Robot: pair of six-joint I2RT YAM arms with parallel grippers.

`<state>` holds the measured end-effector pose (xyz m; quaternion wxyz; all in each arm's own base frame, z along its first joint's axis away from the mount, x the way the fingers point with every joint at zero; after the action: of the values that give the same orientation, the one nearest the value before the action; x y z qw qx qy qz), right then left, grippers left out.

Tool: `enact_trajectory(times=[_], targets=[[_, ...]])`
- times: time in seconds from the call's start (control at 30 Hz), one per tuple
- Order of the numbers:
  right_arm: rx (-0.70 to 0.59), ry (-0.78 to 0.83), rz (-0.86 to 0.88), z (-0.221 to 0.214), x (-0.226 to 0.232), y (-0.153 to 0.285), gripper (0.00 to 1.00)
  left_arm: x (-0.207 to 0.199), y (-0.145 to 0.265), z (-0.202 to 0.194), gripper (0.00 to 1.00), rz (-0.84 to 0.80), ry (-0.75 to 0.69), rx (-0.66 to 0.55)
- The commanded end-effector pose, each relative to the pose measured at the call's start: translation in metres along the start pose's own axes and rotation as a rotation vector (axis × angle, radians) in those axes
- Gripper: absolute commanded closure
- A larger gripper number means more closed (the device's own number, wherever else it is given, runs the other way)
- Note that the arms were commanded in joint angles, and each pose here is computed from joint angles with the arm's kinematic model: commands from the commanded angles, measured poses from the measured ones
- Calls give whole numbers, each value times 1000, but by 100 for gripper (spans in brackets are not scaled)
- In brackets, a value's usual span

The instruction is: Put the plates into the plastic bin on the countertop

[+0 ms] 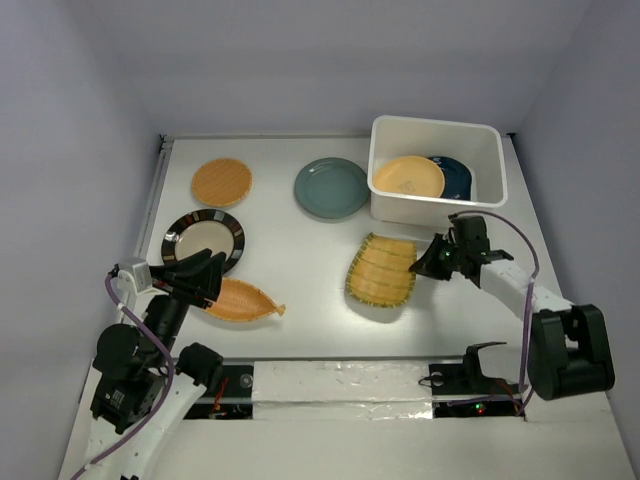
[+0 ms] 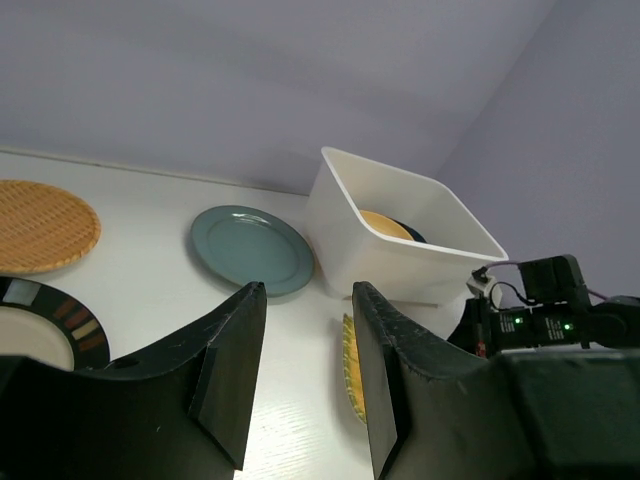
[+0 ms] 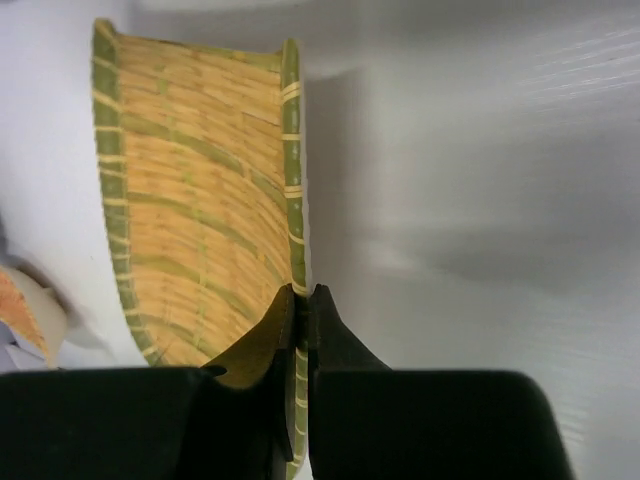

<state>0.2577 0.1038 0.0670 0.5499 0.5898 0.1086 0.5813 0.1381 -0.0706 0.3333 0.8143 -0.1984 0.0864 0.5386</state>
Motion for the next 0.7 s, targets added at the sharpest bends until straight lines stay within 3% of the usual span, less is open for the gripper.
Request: enact_trajectory(times=[0.0, 0.23, 0.4, 0.5, 0.67], targets=[[-61, 12, 42, 2, 6, 14, 100, -6, 4, 19, 63, -22, 8, -62], [-227, 81, 343, 14, 82, 111, 100, -6, 1, 17, 63, -17, 6, -49], [-432, 208, 532, 51, 157, 205, 100, -5, -2, 13, 63, -11, 4, -30], [-580, 220, 488, 101, 178, 213, 100, -5, -4, 11, 63, -7, 4, -20], [-682, 92, 432, 187, 187, 181, 100, -3, -6, 9, 63, 4, 5, -13]])
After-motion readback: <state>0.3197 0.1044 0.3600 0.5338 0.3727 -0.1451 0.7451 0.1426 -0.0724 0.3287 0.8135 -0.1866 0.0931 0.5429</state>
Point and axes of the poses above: each gripper's point midway between its finger pads, its own y axis back along the fingers, its own x axis along the line the jaws close on, z = x × y, the point moved 2 cm from there along y, back along the fingers, and after that the axes turned 5 degrees about -y, right-handed, at the moved point
